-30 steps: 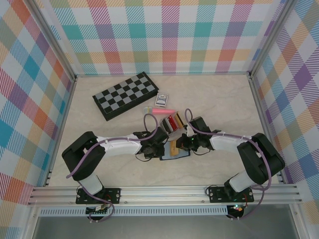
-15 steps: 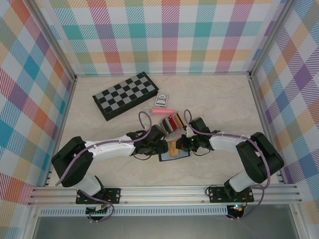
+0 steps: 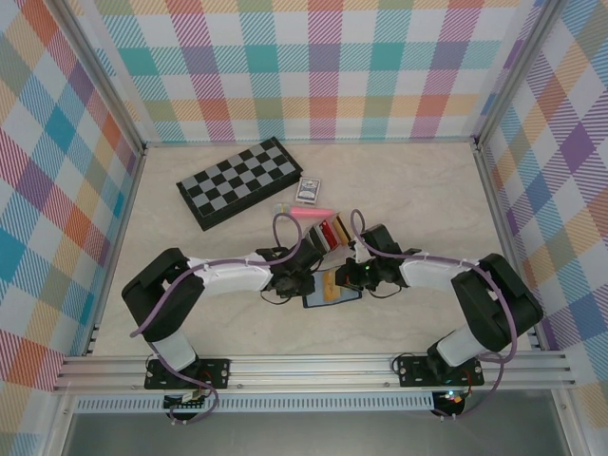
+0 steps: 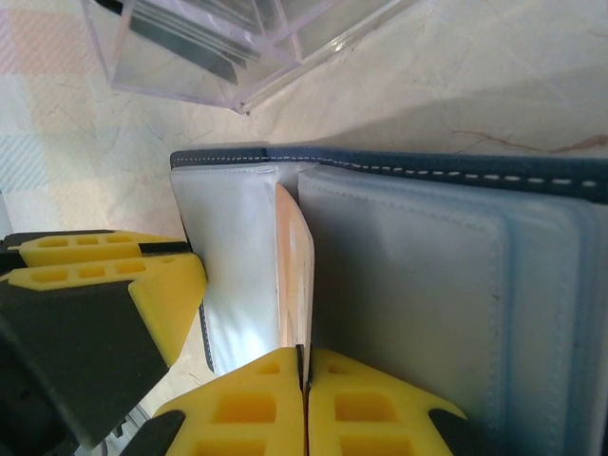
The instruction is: Put the credit cards into the card holder
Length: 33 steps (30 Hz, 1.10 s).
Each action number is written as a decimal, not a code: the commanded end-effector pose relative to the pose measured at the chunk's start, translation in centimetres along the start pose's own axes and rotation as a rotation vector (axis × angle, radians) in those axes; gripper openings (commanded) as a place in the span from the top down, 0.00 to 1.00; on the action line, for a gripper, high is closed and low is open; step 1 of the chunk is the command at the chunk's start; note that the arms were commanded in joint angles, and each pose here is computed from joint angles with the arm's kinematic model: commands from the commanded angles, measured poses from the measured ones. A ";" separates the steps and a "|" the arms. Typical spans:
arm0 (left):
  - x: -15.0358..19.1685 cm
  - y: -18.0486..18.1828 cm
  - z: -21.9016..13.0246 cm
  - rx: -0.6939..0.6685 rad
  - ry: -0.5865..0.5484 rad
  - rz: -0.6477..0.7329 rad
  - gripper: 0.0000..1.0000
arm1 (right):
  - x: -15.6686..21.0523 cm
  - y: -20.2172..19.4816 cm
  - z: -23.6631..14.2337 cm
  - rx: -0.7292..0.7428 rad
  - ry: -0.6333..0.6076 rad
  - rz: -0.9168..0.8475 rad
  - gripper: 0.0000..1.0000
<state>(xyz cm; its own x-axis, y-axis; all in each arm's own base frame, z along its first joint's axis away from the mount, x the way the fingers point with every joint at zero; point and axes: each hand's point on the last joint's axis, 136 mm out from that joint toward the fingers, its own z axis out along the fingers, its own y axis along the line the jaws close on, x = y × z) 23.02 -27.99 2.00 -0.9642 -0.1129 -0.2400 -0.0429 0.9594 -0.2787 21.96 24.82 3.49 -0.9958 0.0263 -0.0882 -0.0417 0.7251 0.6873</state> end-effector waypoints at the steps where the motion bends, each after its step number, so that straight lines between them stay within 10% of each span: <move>1: 0.7 1.9 1.2 -0.081 0.038 -0.009 0.80 | 2.8 -2.1 0.3 0.056 0.087 0.029 0.93; 33: 1.0 1.9 1.3 -0.079 0.056 0.001 0.82 | 1.7 -2.0 0.7 0.190 0.104 0.007 0.76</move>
<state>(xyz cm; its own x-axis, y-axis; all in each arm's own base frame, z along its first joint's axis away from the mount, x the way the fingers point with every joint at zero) 23.16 -27.95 1.96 -0.9659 -0.1100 -0.2343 -0.0447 0.9624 -0.2678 21.41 25.02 2.33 -0.9991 -0.0137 -0.0393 -0.0344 0.8021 0.5961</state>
